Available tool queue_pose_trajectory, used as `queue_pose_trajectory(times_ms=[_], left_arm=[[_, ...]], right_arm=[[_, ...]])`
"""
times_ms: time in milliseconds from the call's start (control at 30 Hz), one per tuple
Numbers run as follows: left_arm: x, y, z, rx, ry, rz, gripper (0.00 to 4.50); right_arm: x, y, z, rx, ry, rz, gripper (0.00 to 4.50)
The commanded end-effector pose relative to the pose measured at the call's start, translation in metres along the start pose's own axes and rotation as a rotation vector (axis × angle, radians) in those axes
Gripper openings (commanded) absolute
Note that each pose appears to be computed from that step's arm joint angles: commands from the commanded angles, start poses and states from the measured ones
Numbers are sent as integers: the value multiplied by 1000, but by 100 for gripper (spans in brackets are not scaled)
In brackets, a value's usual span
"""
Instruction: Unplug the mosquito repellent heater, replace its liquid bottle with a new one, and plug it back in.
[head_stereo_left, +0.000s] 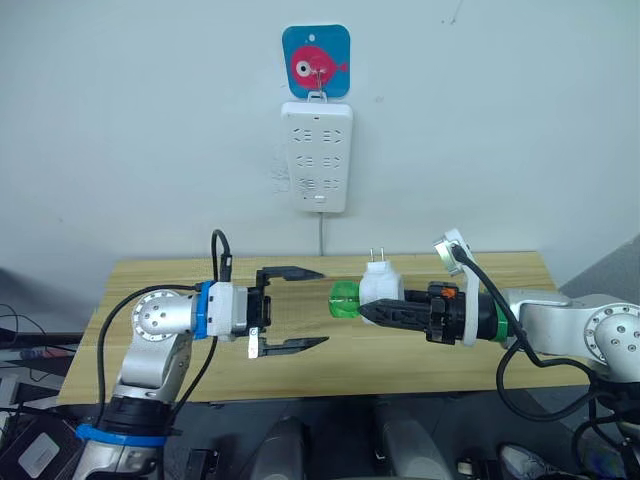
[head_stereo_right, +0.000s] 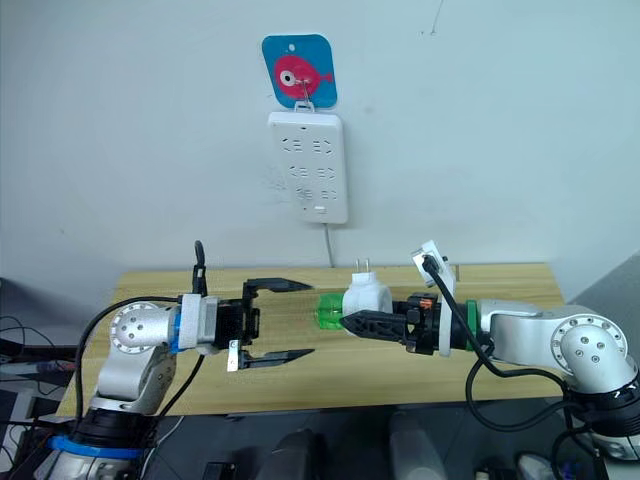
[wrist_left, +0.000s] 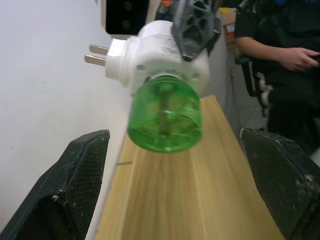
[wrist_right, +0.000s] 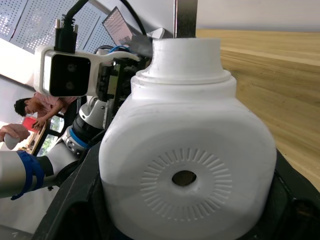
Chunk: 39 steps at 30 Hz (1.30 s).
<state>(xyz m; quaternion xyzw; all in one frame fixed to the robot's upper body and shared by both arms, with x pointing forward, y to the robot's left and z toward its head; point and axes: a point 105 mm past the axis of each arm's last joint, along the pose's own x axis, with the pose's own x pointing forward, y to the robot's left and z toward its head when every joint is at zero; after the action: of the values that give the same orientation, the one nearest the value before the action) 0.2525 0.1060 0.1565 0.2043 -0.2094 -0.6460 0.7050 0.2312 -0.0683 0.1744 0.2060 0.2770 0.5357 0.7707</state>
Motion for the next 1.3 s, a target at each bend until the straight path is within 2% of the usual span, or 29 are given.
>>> queue_pose_trajectory(times_ms=[33, 400, 433, 500, 567, 667, 833, 1000, 1067, 1133, 1233, 1300], left_arm=[[9, 0, 4, 56, -30, -16, 444], [21, 10, 4, 95, -81, -4, 444], [21, 12, 5, 100, -85, -2, 415], [21, 13, 7, 106, -89, 1, 390], [21, 14, 10, 109, -92, 6, 333], [20, 14, 13, 108, -91, 3, 329], [24, 13, 18, 107, -104, -9, 228], [27, 9, 23, 68, -100, -77, 227], [26, 5, 20, -77, -49, -157, 227], [23, 4, 13, -321, 47, -202, 227], [16, 9, 15, -846, 140, -242, 227], [11, 14, 22, -1013, 154, -294, 227]], right_arm=[[-1, 14, 7, -12, -24, 60, 304], [-2, 16, 9, 75, -50, 78, 304], [-2, 15, 8, 77, -49, 74, 304], [-2, 14, 8, 80, -49, 69, 304], [-2, 13, 7, 82, -49, 62, 304], [-2, 12, 6, 85, -50, 57, 304], [-2, 11, 4, 81, -44, 52, 304], [-2, 11, 1, 45, -22, 38, 304], [-2, 13, -2, 9, -1, 41, 304], [-2, 15, -5, -30, 25, 46, 304], [-1, 20, -11, -83, 63, 68, 304], [-1, 23, -12, -96, 73, 86, 304]])
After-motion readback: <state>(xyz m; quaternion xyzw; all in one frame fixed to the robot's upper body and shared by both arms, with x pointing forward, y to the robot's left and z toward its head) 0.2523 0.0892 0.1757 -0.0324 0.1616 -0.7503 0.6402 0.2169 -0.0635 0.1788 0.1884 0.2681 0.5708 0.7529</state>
